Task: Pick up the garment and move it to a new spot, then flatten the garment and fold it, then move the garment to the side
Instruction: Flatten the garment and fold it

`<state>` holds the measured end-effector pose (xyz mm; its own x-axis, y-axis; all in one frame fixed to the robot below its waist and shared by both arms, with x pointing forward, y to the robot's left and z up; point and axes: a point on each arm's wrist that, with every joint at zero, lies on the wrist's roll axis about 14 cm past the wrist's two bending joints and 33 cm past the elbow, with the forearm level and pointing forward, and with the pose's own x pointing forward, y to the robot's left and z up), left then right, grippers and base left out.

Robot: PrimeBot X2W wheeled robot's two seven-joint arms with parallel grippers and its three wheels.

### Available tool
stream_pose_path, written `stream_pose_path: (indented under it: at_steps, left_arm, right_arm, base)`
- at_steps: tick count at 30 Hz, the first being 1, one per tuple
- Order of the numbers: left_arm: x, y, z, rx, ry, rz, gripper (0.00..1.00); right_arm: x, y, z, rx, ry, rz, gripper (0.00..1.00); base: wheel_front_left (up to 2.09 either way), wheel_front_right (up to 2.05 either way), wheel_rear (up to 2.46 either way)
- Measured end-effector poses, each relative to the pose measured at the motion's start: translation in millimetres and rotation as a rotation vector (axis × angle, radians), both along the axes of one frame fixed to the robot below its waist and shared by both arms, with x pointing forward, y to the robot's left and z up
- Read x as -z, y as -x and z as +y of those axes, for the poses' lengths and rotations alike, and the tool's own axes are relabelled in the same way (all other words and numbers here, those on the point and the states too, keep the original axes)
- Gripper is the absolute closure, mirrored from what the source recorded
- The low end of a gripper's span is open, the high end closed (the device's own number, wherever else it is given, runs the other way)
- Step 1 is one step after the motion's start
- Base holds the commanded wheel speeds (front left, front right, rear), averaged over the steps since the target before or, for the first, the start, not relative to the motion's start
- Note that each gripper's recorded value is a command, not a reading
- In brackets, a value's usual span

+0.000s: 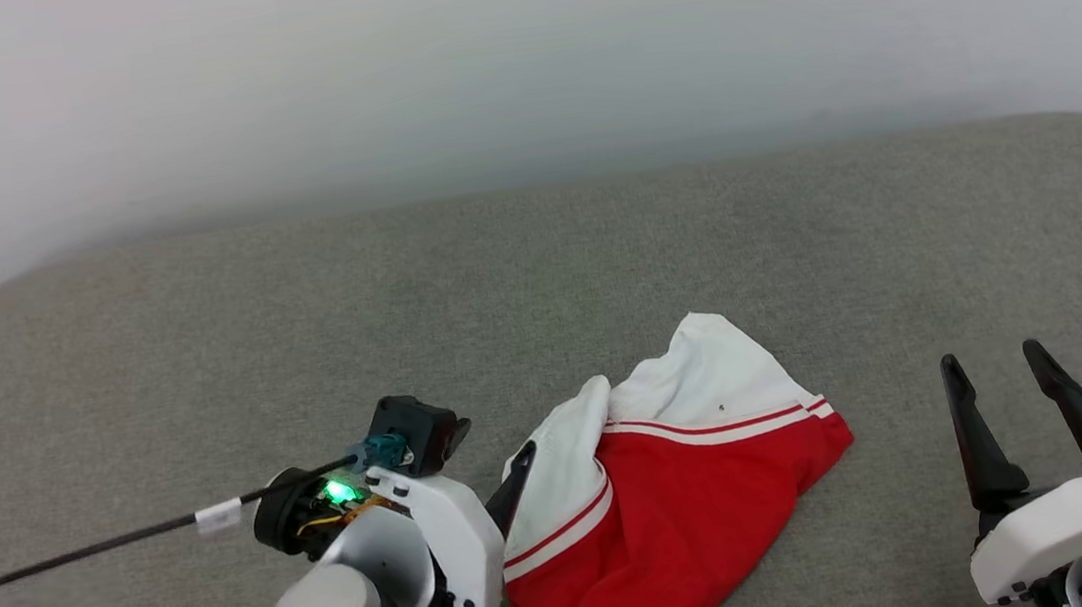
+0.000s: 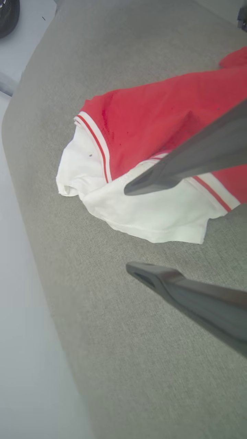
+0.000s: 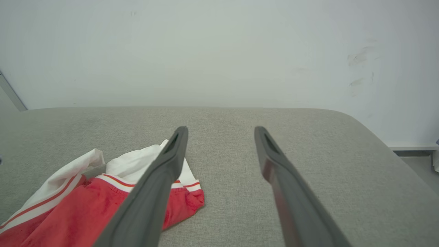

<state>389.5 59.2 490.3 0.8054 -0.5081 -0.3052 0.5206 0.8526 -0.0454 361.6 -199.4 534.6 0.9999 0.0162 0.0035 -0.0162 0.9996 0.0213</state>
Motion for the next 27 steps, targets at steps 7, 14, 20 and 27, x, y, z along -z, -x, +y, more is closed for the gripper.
stream_pose_path:
  at_steps: [7,14,20,27]
  left_arm:
    - [60,-14,8,0.075,-0.156,0.237,0.0]
    - [110,-4,11,0.183,-0.322,0.465,0.0]
    - [118,1,6,0.249,-0.39,0.553,1.0]
    - [103,-7,6,0.205,-0.338,0.462,1.0]
  right_arm:
    - [15,-13,-6,0.017,0.0,0.045,0.0]
    - [32,-22,-12,0.036,-0.003,0.086,0.0]
    - [41,-23,-16,0.049,-0.006,0.108,0.0]
    - [38,-23,-17,0.05,-0.012,0.097,0.0]
  base:
    - [0.0,0.0,0.0]
    - [0.0,0.0,0.0]
    - [0.0,0.0,0.0]
    - [0.0,0.0,0.0]
